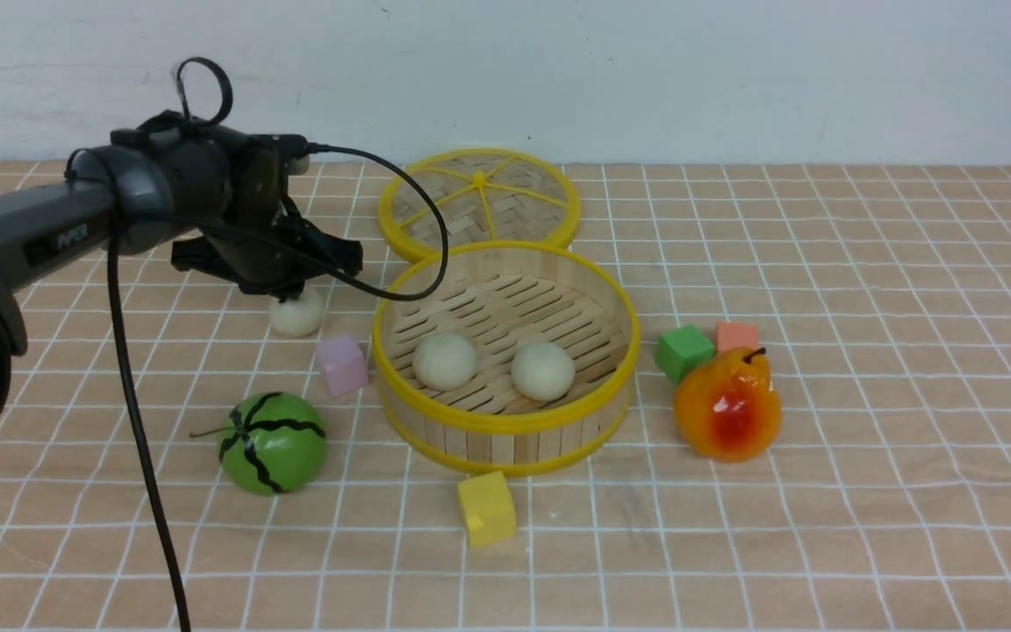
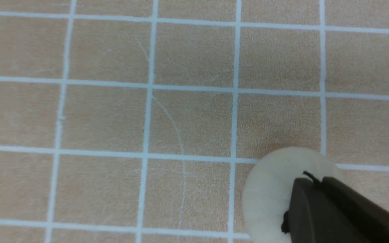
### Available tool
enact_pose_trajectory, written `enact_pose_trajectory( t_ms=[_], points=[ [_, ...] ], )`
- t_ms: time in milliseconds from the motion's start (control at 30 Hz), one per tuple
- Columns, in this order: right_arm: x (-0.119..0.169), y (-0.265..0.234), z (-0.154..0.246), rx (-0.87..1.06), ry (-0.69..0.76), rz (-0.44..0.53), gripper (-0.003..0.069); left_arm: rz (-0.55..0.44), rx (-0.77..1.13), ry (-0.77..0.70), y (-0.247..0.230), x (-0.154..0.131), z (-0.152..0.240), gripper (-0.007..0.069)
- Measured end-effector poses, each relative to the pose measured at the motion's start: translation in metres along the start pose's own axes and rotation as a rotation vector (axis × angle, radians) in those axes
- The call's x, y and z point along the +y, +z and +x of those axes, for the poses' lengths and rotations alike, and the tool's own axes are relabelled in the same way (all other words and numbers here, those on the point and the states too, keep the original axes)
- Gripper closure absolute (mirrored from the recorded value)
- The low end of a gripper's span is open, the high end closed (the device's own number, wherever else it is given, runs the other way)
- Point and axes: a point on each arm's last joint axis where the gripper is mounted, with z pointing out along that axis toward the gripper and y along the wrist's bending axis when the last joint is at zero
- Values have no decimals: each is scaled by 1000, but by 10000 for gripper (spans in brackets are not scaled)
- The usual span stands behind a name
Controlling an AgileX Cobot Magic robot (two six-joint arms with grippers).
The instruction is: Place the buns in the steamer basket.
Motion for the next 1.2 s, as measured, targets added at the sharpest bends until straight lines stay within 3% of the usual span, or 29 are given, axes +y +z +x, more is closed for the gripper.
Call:
enact_pose_trajectory(
  t_ms=[267, 367, 533, 767, 900, 933, 1033, 1200],
  points=[
    [0, 0, 0, 0, 0, 0, 418, 126, -113, -18, -77, -22, -27, 638],
    [0, 0, 0, 0, 0, 0, 418, 253, -144, 8, -101, -52, -28, 638],
    [0, 0, 0, 0, 0, 0, 418, 381, -93, -6, -91, -87, -13, 638],
    [0, 0, 0, 0, 0, 0, 418, 390, -43, 3, -48, -106, 8, 586],
    [0, 0, 0, 0, 0, 0, 418, 390, -25, 6, -41, -111, 13, 476],
    [0, 0, 0, 0, 0, 0, 418, 393, -27, 3, -42, -111, 13, 391],
    [0, 0, 0, 0, 0, 0, 418, 396, -29, 1, -46, -111, 12, 277],
    [0, 0, 0, 0, 0, 0, 418, 387, -14, 35, -70, -107, 6, 160]
  ],
)
